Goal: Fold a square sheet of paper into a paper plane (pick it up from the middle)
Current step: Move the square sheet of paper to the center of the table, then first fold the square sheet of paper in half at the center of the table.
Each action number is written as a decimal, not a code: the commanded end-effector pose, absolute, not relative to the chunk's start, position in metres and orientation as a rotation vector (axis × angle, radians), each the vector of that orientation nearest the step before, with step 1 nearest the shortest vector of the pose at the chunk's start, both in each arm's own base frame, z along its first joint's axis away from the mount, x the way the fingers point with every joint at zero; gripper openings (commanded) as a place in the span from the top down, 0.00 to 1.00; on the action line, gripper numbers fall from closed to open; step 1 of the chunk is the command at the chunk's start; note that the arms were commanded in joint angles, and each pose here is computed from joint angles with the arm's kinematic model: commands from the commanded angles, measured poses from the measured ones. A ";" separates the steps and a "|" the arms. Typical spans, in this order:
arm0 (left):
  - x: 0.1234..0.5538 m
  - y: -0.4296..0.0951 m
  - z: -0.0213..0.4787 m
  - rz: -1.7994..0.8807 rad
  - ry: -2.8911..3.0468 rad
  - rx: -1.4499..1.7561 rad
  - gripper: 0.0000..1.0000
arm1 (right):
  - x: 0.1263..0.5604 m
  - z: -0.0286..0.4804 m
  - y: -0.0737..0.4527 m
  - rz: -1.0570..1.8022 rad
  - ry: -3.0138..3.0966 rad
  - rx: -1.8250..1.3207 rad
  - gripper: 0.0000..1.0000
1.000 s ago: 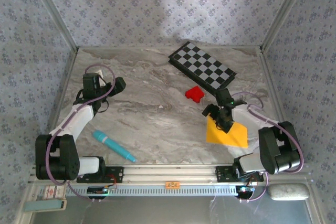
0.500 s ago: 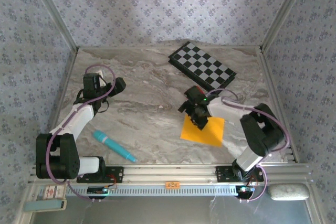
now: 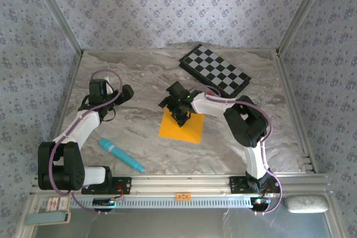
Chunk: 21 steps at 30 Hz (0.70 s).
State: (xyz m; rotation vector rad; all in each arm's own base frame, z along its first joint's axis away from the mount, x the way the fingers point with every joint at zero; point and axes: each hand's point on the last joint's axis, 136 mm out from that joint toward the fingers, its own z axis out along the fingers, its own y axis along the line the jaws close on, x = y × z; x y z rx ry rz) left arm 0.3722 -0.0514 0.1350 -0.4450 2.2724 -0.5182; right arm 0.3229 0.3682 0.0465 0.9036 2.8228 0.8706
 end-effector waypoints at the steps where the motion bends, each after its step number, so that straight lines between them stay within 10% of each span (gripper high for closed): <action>1: 0.374 -0.054 0.148 -0.520 2.266 -0.445 0.00 | 0.334 0.058 0.380 0.944 2.797 0.863 0.05; 8: 0.374 -0.066 0.152 -0.512 2.347 -0.403 0.00 | 0.351 0.151 0.367 1.075 2.598 0.534 0.04; 21: 0.353 -0.184 0.123 -0.404 2.673 -0.030 0.00 | 0.356 0.130 0.186 0.578 2.521 0.499 0.00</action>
